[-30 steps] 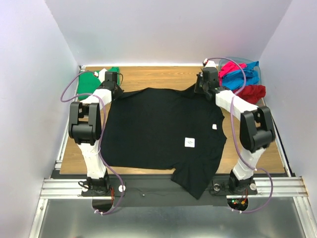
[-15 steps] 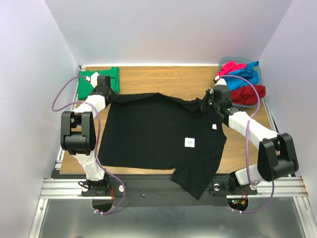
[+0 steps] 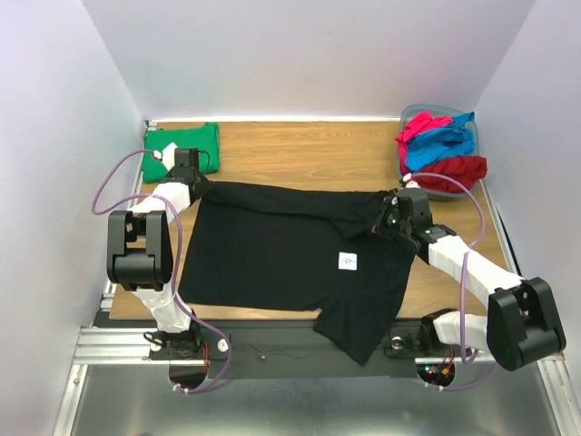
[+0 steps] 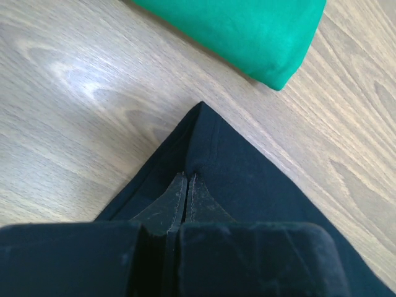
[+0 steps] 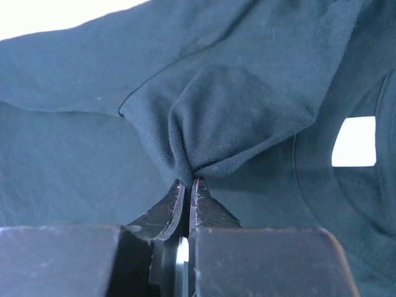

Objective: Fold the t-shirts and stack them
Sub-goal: Fold the tshirt

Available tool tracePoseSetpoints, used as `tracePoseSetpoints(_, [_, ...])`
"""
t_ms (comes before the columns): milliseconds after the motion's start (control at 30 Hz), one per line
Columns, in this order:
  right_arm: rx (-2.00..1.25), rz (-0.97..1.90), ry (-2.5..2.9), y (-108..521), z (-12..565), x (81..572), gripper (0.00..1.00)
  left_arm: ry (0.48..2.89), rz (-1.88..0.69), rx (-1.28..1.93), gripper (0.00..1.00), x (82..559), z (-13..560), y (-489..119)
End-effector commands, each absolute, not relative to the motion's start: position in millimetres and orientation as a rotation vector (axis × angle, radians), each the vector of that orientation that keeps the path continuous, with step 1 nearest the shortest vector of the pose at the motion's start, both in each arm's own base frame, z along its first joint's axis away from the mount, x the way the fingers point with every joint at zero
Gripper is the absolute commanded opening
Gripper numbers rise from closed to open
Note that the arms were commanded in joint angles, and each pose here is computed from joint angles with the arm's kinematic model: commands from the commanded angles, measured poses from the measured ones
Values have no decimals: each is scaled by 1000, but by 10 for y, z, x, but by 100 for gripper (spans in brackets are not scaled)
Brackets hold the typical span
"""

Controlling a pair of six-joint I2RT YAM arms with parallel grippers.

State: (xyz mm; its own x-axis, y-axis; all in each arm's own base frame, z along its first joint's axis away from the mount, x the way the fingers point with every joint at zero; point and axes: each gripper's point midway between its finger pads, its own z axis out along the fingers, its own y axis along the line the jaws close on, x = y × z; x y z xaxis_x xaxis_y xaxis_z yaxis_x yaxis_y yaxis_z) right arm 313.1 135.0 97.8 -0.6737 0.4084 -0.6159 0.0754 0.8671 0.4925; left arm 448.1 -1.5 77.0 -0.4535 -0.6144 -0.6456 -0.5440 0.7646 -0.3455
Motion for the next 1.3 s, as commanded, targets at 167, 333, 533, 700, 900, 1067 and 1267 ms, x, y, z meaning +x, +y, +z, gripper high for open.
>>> tracePoseSetpoints(167, [406, 624, 2315, 1436, 862, 2940, 6, 2090, -114, -885, 0, 4515, 965, 96])
tracePoseSetpoints(333, [395, 596, 2345, 1401, 828, 2886, 31, 2144, -70, -910, 36, 4438, 860, 127])
tracePoseSetpoints(533, [352, 539, 2285, 1292, 1144, 2875, 100, 2124, -17, -951, 81, 4294, 1033, 207])
tracePoseSetpoints(700, [355, 491, 2167, 1215, 1533, 3096, 100, 2066, -98, -917, 95, 4263, 1411, 111])
tracePoseSetpoints(900, [361, 392, 2185, 1235, 1575, 3537, 100, 2082, -206, -774, 98, 4446, 1605, -270])
tracePoseSetpoints(1067, [378, 224, 2245, 1185, 1264, 3974, 100, 2148, -320, -660, 97, 4674, 1405, -566])
tracePoseSetpoints(1267, [376, 99, 2321, 1111, 850, 4137, 100, 2247, -269, -671, 98, 4747, 872, -566])
